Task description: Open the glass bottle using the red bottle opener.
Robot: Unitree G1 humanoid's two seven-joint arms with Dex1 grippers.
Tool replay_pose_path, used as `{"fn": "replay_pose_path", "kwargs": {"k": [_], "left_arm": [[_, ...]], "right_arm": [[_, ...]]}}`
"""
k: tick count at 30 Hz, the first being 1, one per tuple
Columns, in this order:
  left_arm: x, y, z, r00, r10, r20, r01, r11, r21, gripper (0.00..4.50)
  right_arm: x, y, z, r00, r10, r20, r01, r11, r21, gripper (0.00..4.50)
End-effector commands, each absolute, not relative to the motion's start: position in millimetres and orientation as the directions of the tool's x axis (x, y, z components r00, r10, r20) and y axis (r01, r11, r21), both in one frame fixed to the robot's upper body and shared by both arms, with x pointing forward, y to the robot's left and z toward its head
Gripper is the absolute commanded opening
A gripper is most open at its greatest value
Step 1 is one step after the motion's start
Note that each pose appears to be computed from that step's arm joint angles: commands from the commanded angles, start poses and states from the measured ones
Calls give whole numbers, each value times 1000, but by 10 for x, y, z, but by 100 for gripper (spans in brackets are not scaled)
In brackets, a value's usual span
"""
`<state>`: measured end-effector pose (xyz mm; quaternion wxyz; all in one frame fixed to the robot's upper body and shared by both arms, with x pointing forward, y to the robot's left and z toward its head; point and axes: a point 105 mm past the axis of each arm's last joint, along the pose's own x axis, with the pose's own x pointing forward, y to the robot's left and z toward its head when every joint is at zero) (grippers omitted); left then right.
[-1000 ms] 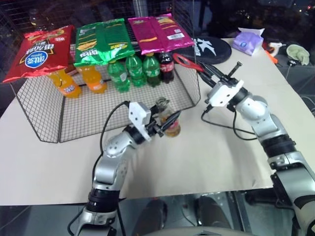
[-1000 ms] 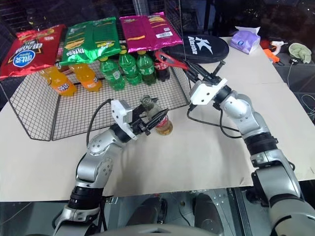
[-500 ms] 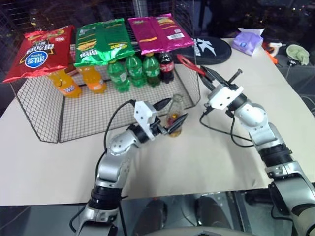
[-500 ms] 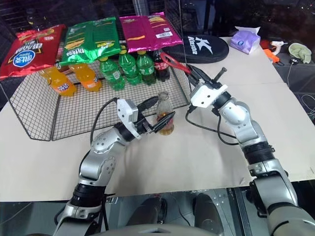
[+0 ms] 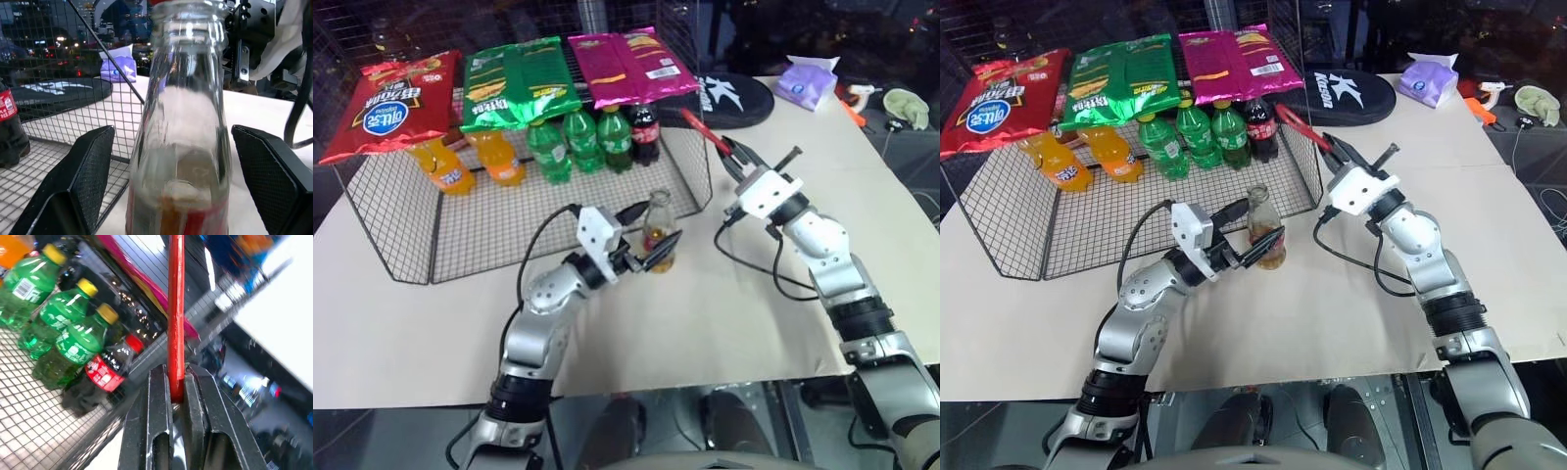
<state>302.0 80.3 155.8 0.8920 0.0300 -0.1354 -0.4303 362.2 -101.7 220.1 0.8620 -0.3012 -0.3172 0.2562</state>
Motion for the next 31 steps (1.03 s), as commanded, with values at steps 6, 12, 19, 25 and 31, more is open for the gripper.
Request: {"fn": "replay_pose_path", "kwargs": {"k": [6,12,19,25,31], "left_arm": [[2651,1080,1535,607,-772,187,745,635,204,394],[2542,1422,1298,727,-682,82,661,727,185,398],[2366,1689,1223,788,-615,13,605,779,168,398],[2363,1889,1091,855,-514,-72,518,842,147,398],[2354,1886,1048,852,-514,-93,523,832,185,398]], "right_arm": [[3287,-1220,1714,718,692,79,-678,721,-144,0],[2954,-1280,1373,651,743,-155,-747,664,44,87],[2782,-1467,1339,669,721,-178,-729,684,33,375],[2568,-1923,1198,711,686,-153,-700,711,-68,444],[2425,-2174,1142,706,702,-95,-708,694,-131,444]]}}
